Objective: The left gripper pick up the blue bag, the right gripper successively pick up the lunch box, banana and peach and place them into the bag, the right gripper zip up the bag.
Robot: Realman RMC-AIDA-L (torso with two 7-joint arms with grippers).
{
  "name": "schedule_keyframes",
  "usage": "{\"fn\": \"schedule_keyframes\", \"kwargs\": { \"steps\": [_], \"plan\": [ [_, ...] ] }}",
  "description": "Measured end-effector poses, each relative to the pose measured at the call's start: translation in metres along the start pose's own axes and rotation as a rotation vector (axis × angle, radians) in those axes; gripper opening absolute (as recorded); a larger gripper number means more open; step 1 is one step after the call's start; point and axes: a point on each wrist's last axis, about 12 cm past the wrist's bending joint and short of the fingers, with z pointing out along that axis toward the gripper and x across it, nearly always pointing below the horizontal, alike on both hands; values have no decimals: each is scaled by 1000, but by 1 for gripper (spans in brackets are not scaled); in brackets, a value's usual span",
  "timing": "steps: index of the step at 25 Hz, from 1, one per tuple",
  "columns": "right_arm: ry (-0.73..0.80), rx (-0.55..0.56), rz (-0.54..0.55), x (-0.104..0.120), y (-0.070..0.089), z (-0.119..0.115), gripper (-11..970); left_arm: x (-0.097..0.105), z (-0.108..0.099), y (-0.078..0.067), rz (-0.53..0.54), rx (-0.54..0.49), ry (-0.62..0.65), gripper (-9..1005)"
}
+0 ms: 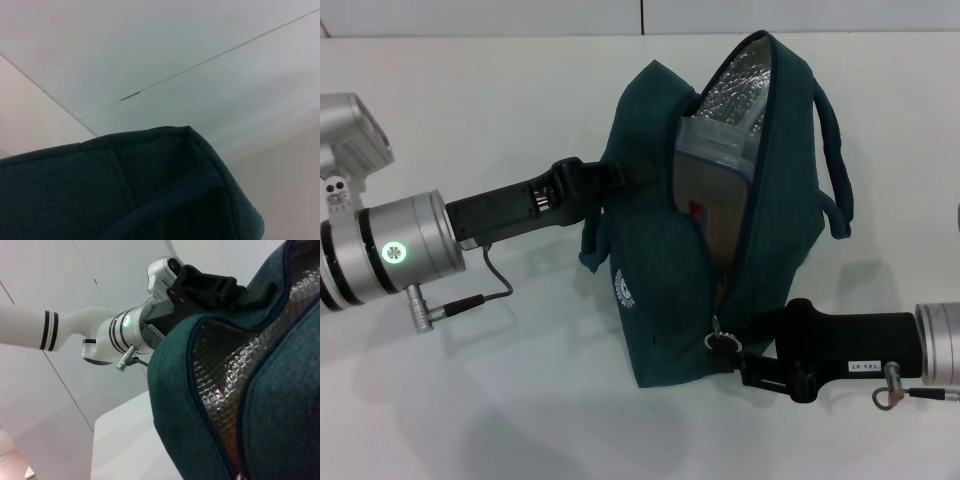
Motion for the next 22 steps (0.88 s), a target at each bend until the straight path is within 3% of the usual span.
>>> {"fn": "schedule_keyframes", "kwargs": {
  "steps": [10,22],
  "plan": [
    [-20,17,10,2,1,-3,226,1,-1,0,-2,-2,-2,34],
    [-24,26,4,3,0,-5,226,1,-2,1,-3,-5,-3,34]
  ]
}}
